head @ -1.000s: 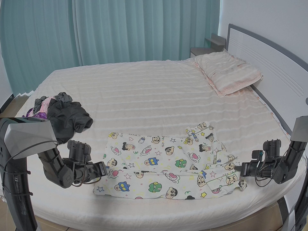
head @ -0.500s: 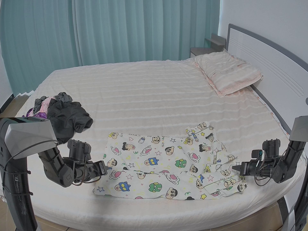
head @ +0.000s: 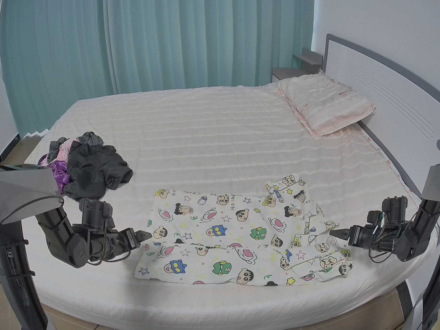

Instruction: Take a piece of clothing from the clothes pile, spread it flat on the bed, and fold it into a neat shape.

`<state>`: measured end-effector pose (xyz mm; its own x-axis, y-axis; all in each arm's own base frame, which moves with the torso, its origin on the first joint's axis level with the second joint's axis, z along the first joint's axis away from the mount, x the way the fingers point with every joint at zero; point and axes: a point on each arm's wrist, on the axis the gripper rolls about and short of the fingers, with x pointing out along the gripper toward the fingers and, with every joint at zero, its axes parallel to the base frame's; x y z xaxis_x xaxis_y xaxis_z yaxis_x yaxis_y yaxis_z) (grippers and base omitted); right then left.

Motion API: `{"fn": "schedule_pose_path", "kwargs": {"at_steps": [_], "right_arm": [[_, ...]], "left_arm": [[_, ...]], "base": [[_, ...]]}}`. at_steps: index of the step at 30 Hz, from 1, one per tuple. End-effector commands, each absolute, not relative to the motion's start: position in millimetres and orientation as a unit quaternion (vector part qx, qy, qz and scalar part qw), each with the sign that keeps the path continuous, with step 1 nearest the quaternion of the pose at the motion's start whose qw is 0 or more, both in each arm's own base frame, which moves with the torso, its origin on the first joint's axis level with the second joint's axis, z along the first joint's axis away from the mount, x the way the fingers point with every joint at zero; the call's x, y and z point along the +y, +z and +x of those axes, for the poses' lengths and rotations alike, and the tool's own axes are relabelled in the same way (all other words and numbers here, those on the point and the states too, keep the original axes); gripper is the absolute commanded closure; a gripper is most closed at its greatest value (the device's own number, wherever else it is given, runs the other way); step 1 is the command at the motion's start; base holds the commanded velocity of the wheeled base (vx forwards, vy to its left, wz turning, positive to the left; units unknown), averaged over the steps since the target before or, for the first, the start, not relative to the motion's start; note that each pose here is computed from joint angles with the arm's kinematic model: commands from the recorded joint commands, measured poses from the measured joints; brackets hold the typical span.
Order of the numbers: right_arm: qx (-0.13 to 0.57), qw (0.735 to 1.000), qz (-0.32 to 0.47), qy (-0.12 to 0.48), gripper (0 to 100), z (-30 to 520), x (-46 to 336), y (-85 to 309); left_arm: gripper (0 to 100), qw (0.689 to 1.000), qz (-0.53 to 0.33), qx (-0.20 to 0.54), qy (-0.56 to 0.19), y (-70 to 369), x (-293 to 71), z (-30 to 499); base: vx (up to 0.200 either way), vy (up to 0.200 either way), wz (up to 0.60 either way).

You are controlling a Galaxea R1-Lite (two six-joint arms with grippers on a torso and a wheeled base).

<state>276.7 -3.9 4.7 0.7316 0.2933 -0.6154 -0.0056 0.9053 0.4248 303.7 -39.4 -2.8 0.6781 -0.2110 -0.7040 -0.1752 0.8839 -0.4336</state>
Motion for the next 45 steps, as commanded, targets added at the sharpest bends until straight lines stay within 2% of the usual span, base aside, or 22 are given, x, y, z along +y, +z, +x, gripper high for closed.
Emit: {"fn": "schedule_pose_path", "kwargs": {"at_steps": [1, 11, 23, 27, 32, 42, 45], "right_arm": [[0.35, 0.91, 0.209, 0.08, 0, 270, -4, 13], [0.336, 0.912, 0.215, 0.092, 0, 266, 4, 15], [0.339, 0.911, 0.217, 0.094, 0, 262, 5, 12], [0.337, 0.911, 0.215, 0.097, 0, 263, 7, 13], [0.34, 0.91, 0.212, 0.107, 0, 256, 12, 13], [0.324, 0.914, 0.218, 0.11, 0, 257, 13, 16], [0.323, 0.912, 0.232, 0.104, 0, 257, 13, 17]], "left_arm": [[0, 0.885, -0.266, 0.381, -0.002, 14, -30, 296], [0, 0.875, -0.297, 0.383, 0.012, 16, -28, 290], [0, 0.876, -0.297, 0.381, 0.007, 16, -30, 293], [0, 0.876, -0.299, 0.378, -0.007, 13, -33, 306], [0, 0.885, -0.298, 0.358, -0.007, -2, -36, 348], [0, 0.893, -0.294, 0.339, -0.016, 0, -40, 391], [0, 0.901, -0.264, 0.345, -0.025, -6, -41, 402]], "base": [[0.0, 0.0, 0.0], [0.16, 0.0, 0.0], [0.0, 0.0, 0.0], [0.0, 0.0, 0.0], [0.0, 0.0, 0.0], [0.0, 0.0, 0.0], [0.0, 0.0, 0.0]]}}
